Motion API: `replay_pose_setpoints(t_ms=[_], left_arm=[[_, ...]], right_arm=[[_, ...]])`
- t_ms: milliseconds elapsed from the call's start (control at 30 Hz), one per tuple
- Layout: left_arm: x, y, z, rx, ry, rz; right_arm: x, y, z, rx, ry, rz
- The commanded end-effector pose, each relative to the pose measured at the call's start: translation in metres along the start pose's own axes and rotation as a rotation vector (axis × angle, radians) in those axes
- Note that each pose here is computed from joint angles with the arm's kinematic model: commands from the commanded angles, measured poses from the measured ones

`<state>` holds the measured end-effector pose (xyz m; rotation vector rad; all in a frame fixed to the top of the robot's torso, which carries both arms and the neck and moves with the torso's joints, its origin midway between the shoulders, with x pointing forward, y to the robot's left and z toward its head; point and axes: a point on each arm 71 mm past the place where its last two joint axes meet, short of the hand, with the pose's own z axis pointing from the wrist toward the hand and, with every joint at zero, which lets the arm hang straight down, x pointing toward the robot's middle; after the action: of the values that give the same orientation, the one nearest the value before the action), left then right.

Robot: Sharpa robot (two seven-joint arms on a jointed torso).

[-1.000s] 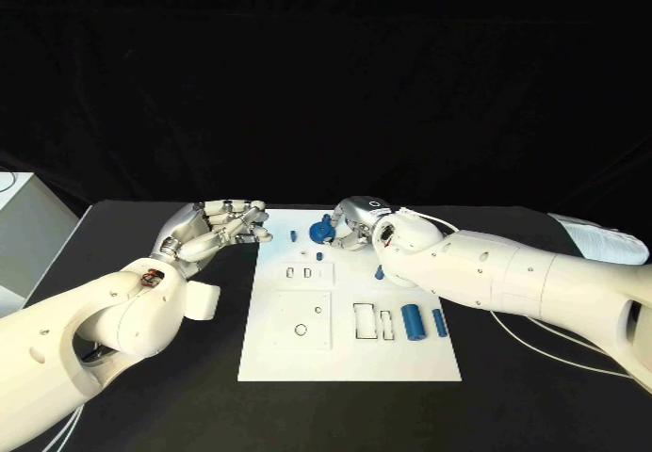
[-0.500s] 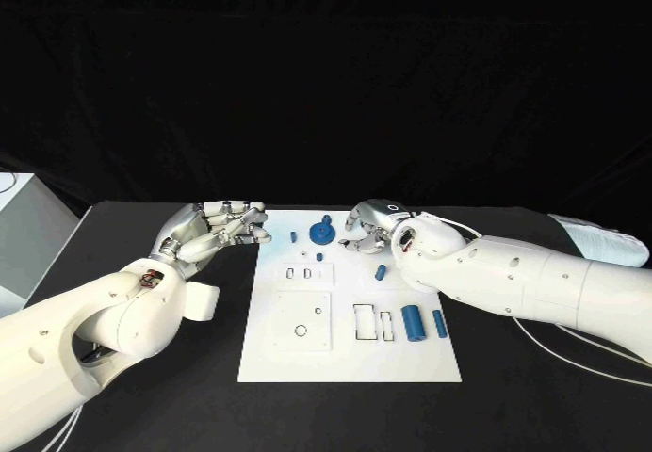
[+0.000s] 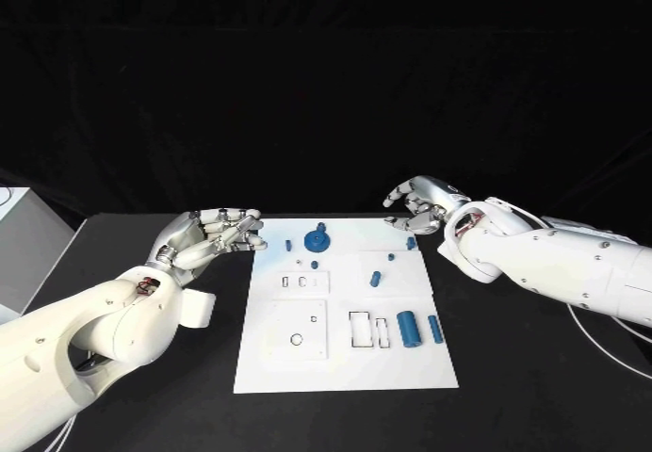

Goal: Assemble the parts on the task board

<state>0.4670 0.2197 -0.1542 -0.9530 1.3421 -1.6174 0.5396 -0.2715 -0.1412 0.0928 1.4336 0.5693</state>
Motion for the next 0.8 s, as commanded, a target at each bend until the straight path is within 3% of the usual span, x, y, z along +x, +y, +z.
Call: replay_pose_setpoints(t_ms=[33, 300, 600, 800], left_arm=[[0.0018, -0.0007, 0.0003, 0.01, 0.018, -0.006], [0.0008, 0.0018, 0.0002, 0.007, 0.016, -0.006], [-0.0004, 0.0044, 0.0002, 0.002, 0.013, -0.007], [-0.001, 0.0052, 0.0001, 0.001, 0.012, -0.007]], right_arm=[[-0.005, -0.01, -0.007, -0.041, 0.049, 0.111], [-0.012, -0.039, -0.021, -0.022, 0.096, 0.066], [0.002, -0.054, -0.028, 0.009, 0.15, 0.028], [0.008, -0.062, -0.028, 0.059, 0.141, 0.026]])
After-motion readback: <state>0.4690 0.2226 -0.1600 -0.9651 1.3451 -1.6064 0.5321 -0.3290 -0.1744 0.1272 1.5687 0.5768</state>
